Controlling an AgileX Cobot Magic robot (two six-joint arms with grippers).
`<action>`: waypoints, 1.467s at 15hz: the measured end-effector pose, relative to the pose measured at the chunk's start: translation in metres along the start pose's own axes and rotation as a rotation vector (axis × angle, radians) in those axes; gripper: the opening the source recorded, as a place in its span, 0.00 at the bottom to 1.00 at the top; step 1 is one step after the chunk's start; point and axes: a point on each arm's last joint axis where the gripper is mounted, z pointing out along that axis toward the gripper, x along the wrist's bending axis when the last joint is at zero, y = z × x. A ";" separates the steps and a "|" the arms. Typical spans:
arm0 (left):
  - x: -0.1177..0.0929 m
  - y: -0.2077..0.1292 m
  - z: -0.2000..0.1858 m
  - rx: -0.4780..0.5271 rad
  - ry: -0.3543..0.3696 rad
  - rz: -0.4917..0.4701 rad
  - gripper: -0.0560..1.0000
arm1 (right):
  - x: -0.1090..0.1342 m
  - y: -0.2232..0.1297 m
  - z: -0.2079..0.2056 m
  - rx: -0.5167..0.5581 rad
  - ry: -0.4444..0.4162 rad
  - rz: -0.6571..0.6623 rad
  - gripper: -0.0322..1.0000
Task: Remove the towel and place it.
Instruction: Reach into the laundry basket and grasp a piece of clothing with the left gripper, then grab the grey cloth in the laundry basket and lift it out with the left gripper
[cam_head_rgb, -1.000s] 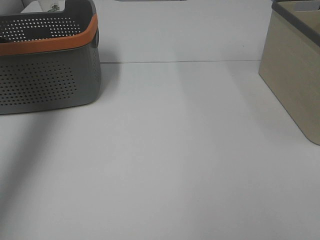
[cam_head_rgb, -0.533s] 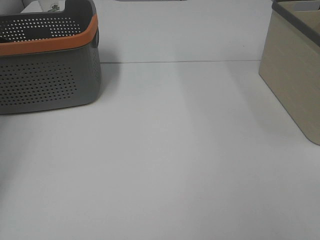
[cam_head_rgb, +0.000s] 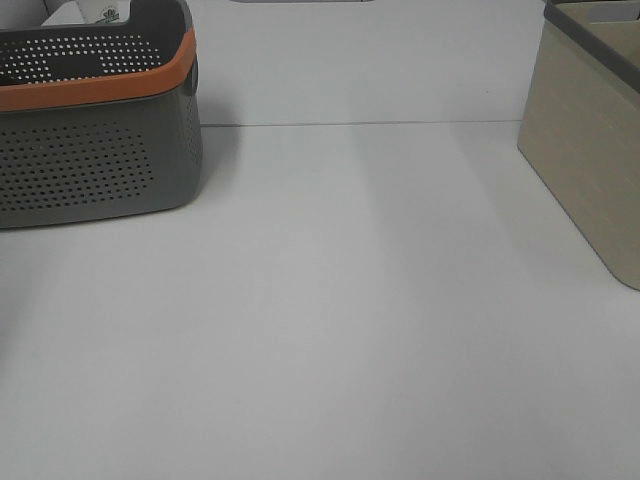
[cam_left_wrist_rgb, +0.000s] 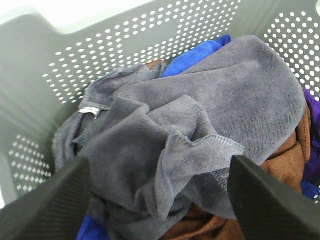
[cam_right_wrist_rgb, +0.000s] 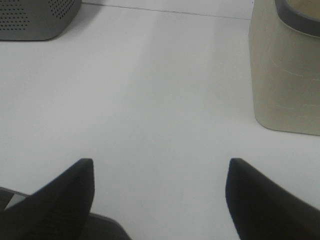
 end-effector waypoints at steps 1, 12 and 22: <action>-0.003 -0.001 0.009 0.007 -0.012 0.011 0.72 | -0.001 0.000 0.000 0.000 -0.007 0.001 0.73; -0.024 -0.007 0.074 0.016 -0.014 0.041 0.71 | -0.001 0.000 0.000 0.000 -0.012 0.013 0.73; -0.023 -0.015 0.080 0.098 0.018 0.051 0.53 | -0.001 0.000 0.000 0.000 -0.012 0.028 0.73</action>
